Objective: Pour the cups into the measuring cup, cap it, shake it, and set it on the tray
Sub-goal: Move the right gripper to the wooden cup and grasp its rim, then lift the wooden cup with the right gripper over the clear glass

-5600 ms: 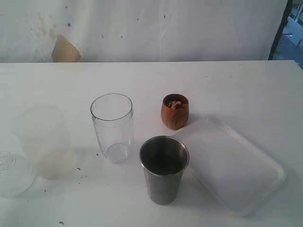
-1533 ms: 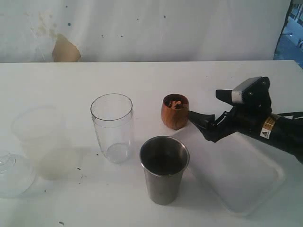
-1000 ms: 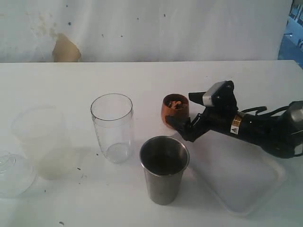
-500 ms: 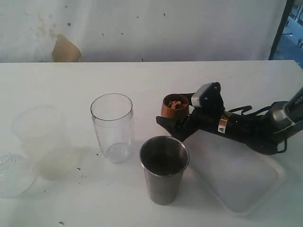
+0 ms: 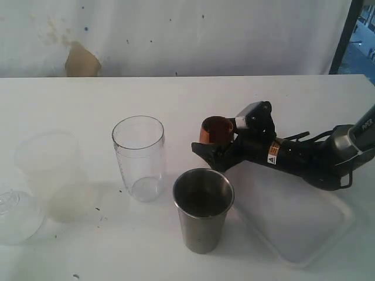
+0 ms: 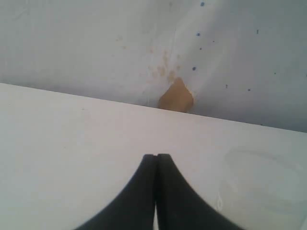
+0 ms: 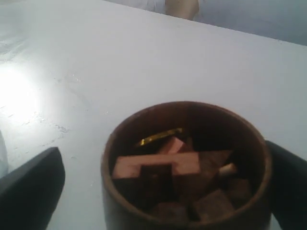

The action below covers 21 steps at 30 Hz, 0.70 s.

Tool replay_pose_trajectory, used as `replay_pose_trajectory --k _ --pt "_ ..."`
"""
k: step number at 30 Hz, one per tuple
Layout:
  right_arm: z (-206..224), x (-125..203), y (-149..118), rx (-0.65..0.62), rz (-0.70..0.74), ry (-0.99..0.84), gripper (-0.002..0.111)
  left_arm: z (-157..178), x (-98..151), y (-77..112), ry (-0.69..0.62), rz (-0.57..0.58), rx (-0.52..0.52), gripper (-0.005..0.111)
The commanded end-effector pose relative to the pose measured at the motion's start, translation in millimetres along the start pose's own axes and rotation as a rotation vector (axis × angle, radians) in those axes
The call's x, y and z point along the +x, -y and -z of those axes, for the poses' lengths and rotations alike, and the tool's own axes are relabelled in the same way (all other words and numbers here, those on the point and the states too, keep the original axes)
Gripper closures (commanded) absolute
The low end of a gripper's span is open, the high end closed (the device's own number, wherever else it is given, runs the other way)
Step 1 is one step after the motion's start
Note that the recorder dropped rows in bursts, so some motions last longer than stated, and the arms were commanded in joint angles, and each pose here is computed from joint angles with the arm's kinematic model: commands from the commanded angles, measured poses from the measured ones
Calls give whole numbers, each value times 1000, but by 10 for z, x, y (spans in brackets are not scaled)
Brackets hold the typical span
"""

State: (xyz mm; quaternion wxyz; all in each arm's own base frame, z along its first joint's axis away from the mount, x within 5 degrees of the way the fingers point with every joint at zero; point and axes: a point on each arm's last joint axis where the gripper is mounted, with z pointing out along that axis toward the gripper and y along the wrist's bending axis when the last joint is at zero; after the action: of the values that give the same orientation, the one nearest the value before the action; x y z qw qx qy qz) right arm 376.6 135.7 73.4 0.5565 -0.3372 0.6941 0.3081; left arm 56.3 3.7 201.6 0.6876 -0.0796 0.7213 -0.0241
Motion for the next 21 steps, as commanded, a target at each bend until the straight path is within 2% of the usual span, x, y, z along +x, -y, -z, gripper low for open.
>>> replay_pose_trajectory --k 1,5,9,13,21 --pt "-18 -22 19 31 -46 18 3 0 2 -4 10 -6 -4 107" --pt "-54 -12 -24 28 -46 2 3 0 2 -4 10 -6 -4 107" --pt "-132 -9 -121 19 43 -14 3 0 2 -4 10 -6 -4 107" --pt "-127 -25 -43 106 -1 4 3 0 2 -4 10 -6 -4 107" --pt "-128 -30 -56 91 -3 10 3 0 2 -4 10 -6 -4 107"
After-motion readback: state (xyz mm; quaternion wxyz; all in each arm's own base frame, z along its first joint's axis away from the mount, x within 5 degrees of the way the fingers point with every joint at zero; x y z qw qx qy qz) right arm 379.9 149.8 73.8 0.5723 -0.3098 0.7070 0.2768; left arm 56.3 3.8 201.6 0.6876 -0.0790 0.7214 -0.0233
